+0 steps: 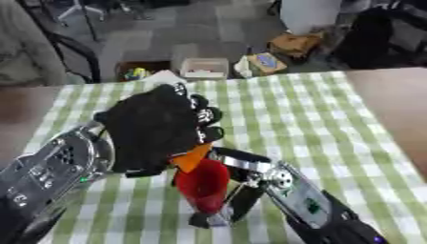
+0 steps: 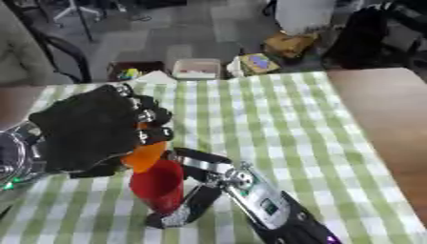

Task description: Pour the contents of one cup into another cup.

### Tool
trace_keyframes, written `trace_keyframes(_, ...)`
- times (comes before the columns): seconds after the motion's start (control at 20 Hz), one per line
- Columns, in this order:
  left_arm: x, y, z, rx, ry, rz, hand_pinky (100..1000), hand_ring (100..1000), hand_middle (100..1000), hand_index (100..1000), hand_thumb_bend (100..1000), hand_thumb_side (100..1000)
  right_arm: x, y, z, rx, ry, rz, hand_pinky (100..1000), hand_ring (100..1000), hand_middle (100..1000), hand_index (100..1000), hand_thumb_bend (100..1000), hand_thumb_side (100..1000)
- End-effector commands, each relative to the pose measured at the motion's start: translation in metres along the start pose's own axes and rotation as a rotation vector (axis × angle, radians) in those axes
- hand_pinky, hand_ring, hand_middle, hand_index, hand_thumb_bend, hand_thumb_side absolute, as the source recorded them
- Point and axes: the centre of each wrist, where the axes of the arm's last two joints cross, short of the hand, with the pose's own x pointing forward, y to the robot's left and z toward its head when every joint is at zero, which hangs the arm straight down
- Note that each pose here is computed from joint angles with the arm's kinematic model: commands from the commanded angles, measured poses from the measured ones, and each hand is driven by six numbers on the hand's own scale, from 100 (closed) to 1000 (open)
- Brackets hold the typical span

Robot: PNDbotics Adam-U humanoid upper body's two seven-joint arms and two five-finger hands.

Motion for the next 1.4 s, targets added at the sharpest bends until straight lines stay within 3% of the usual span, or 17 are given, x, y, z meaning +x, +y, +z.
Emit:
trace_keyframes(0.05,-0.008,-0.002,0.006,-0.022,0.018,-0.029,128,194,179,563,665,100,0.009,-0.007,-0.006,-0.007,-0.041,0.023,302,471,100,774,100,100)
trace_keyframes(0.65,-0.015,-0.006,0.018,0.025,0.148,0.140,100,238,159,570,526,100,0.002,-0.010,0.002,-0.050,-0.004,0.037,302,475,100,777,100,100)
trace_keyframes(1.1,-0.020,0.003,0.030,0.066,0.230,0.265,100,258,148,573,445,100,-0.021,-0.027,0.036,-0.245,0.134,0.155,310,504,100,788,100,100)
trace_keyframes(1.4,-0.021,0.007,0.037,0.089,0.272,0.329,100,269,143,575,398,100,-0.044,-0.035,0.063,-0.396,0.254,0.245,365,591,100,826,100,109)
